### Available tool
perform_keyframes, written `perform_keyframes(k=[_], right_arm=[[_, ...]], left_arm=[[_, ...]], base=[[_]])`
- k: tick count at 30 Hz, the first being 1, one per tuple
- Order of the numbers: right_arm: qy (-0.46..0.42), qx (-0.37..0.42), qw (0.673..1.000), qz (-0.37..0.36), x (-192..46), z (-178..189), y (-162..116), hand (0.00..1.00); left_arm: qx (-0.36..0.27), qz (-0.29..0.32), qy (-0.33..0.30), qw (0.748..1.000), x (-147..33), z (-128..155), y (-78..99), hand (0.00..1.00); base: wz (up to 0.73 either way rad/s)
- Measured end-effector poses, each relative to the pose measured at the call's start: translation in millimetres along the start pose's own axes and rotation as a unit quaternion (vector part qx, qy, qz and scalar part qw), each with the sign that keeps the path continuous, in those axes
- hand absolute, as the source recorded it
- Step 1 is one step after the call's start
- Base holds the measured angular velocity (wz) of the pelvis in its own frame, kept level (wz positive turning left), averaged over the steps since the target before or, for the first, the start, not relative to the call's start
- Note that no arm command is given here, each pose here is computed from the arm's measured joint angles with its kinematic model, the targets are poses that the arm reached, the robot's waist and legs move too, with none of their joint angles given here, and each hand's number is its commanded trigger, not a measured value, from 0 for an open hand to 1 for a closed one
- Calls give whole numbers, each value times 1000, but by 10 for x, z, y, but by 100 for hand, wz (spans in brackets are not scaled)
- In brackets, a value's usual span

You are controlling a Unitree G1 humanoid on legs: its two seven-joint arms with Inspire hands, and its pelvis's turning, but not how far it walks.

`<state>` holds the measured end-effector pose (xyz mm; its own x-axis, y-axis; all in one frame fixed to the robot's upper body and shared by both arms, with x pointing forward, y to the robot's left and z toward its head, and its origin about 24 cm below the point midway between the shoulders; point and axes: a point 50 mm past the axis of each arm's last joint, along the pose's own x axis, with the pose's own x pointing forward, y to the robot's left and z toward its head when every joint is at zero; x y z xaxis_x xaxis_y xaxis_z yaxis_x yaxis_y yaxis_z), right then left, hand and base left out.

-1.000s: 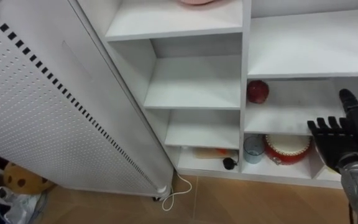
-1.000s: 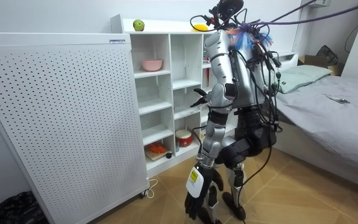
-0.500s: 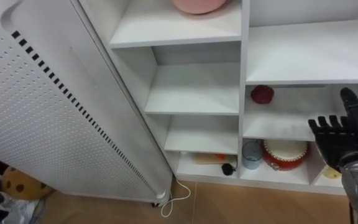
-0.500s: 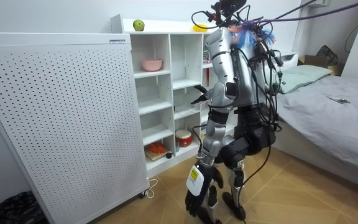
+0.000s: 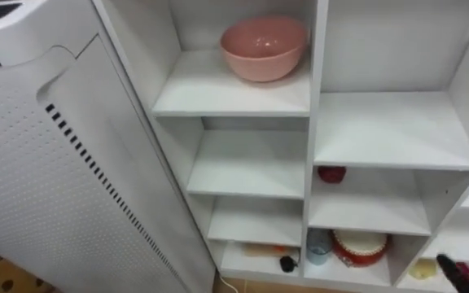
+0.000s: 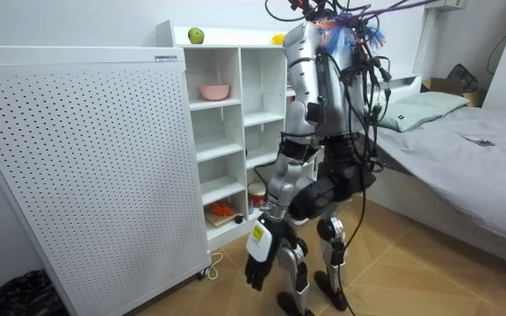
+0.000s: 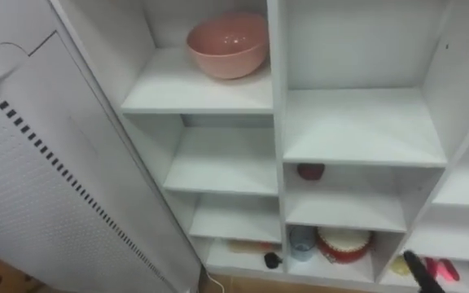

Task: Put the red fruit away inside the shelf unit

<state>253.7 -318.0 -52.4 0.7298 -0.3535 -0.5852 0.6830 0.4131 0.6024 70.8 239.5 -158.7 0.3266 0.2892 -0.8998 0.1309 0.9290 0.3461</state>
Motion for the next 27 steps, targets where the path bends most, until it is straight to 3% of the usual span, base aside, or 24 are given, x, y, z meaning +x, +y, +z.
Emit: perform_keyframes(k=[6,8,13,18,27], right_arm=[[57,-136,989,-19,-108,-199,-382,0],[80,-190,978,-30,-166,-261,-545,0],[148,-320,934,-63,-383,-417,-1022,0],[230,-376,892,-100,-671,-701,-1456,0],[311,-436,839,-97,-930,-1068,-1689,0]], left_arm=[[20,14,1,1000,14,-34,123,0],[33,16,-5,999,14,-19,130,0],[-2,44,-11,999,8,-40,214,0],[-25,66,7,997,-14,-168,285,0],[-42,65,32,996,-28,-265,235,0]], base=[[-5],[3],[2],[-1],[0]])
